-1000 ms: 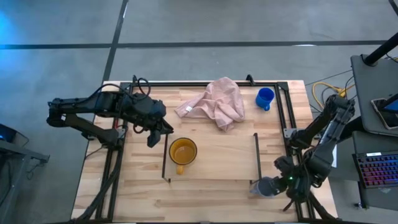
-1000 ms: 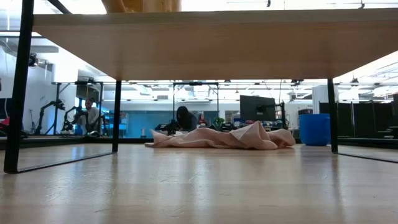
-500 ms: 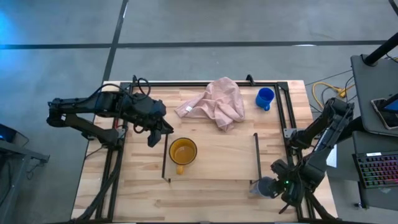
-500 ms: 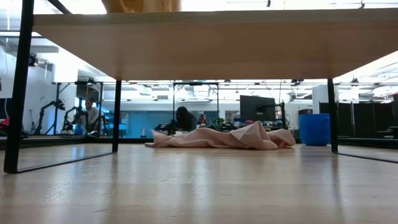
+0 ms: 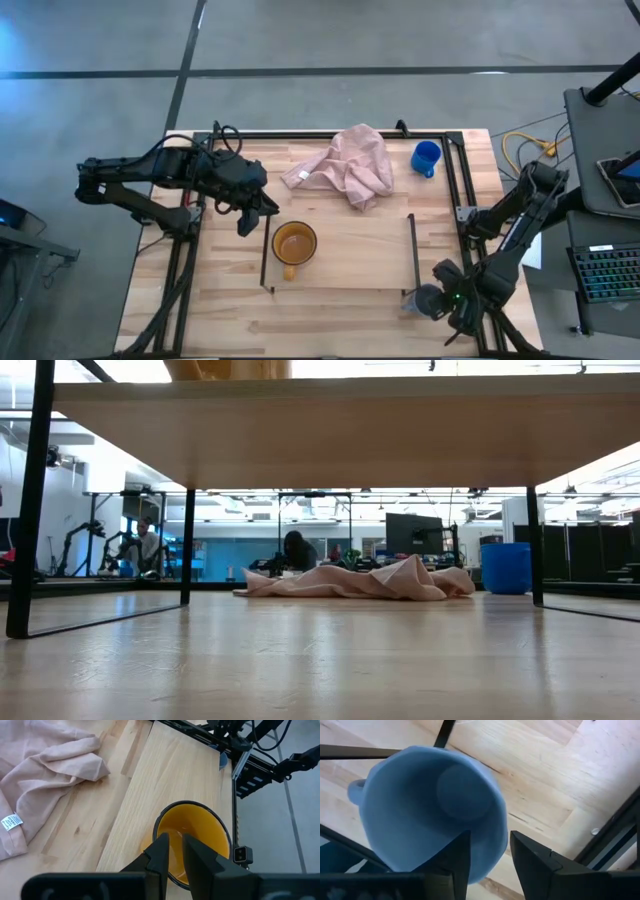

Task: Stack small to large cups/mugs on shelf
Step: Put the light blue mug on the shelf

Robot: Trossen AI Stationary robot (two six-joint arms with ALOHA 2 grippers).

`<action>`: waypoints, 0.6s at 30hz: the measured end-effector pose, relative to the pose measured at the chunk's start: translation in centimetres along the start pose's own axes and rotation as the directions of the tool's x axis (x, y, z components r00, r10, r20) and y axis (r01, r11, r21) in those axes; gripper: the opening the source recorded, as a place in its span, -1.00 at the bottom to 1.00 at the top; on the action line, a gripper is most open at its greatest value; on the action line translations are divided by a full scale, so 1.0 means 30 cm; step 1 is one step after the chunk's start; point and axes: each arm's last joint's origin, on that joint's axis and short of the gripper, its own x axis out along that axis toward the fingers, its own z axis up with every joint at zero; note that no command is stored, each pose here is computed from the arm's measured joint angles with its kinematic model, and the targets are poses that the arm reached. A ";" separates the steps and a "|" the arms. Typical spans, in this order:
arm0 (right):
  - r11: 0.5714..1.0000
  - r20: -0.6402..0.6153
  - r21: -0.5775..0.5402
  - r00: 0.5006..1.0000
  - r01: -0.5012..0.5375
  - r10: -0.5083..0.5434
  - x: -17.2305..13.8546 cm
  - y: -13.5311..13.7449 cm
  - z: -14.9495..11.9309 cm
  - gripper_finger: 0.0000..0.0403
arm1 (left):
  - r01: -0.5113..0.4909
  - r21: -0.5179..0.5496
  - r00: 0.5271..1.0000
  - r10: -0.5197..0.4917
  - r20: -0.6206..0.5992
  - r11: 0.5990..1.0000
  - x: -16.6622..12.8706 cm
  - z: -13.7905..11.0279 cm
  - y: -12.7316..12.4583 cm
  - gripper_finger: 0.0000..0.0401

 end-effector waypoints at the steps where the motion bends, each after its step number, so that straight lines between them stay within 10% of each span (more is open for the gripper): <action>1: 1.000 0.000 0.000 1.000 0.000 0.000 0.001 0.000 0.000 -0.36 | 0.000 0.000 1.000 0.000 0.000 1.000 0.000 0.000 0.000 -0.81; 18: 0.999 -0.006 -0.034 1.000 0.001 -0.001 0.000 -0.002 -0.002 -0.93 | 0.000 0.000 1.000 0.000 -0.001 1.000 0.001 0.000 0.000 -0.81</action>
